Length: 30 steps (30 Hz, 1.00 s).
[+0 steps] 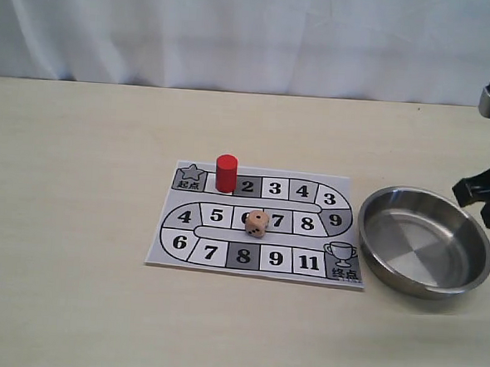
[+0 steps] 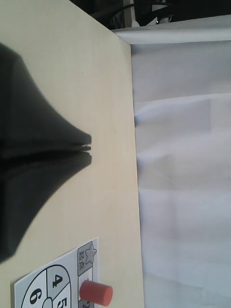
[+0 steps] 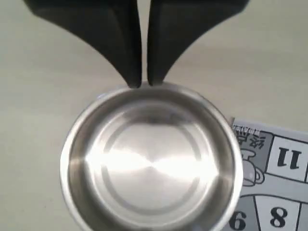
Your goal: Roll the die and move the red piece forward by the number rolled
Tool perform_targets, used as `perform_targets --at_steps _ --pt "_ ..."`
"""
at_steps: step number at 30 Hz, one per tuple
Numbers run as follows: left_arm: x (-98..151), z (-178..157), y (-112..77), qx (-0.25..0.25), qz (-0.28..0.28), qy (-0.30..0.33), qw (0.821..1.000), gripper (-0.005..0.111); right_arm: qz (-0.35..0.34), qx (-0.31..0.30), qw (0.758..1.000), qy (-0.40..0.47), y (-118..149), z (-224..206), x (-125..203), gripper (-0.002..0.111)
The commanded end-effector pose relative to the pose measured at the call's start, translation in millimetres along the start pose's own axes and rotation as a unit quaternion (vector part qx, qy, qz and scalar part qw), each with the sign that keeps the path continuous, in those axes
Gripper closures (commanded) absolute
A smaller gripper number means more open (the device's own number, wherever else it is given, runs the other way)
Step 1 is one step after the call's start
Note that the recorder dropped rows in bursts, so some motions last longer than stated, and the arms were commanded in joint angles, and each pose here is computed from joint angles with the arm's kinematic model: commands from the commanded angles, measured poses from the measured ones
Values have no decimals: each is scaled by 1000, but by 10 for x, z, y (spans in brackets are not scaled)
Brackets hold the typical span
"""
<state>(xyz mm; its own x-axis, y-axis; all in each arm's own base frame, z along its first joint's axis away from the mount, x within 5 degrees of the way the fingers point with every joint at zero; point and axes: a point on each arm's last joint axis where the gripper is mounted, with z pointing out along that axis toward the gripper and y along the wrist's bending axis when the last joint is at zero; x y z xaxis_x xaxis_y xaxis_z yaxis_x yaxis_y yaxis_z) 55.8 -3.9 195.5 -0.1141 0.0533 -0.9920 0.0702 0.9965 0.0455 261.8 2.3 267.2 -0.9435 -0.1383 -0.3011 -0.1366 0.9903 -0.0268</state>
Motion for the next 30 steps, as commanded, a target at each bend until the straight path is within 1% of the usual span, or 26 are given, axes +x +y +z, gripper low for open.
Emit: perform_targets --at_steps 1,10,13,16,22,27,28,29,30 --pt "1 0 0 0 1 -4 1000 107 12 -12 1000 -8 60 -120 272 104" --pt "1 0 0 0 1 -4 1000 107 22 -6 997 -76 144 -435 833 104" --pt "1 0 0 0 1 -4 1000 107 23 -6 993 -112 177 -551 1009 104" --pt "1 0 0 0 1 -4 1000 107 23 -1 985 -174 205 -689 1166 104" --pt "1 0 0 0 1 -4 1000 107 24 0 954 -298 276 -1031 1514 104" --pt "1 0 0 0 1 -4 1000 107 20 10 920 -391 324 -1273 1841 104" --pt "1 0 0 0 1 -4 1000 107 18 14 904 -426 345 -1349 1985 104" --pt "1 0 0 0 1 -4 1000 107 17 16 897 -442 356 -1381 2056 104" --pt "1 0 0 0 1 -4 1000 107 15 19 880 -474 376 -1437 2198 104"
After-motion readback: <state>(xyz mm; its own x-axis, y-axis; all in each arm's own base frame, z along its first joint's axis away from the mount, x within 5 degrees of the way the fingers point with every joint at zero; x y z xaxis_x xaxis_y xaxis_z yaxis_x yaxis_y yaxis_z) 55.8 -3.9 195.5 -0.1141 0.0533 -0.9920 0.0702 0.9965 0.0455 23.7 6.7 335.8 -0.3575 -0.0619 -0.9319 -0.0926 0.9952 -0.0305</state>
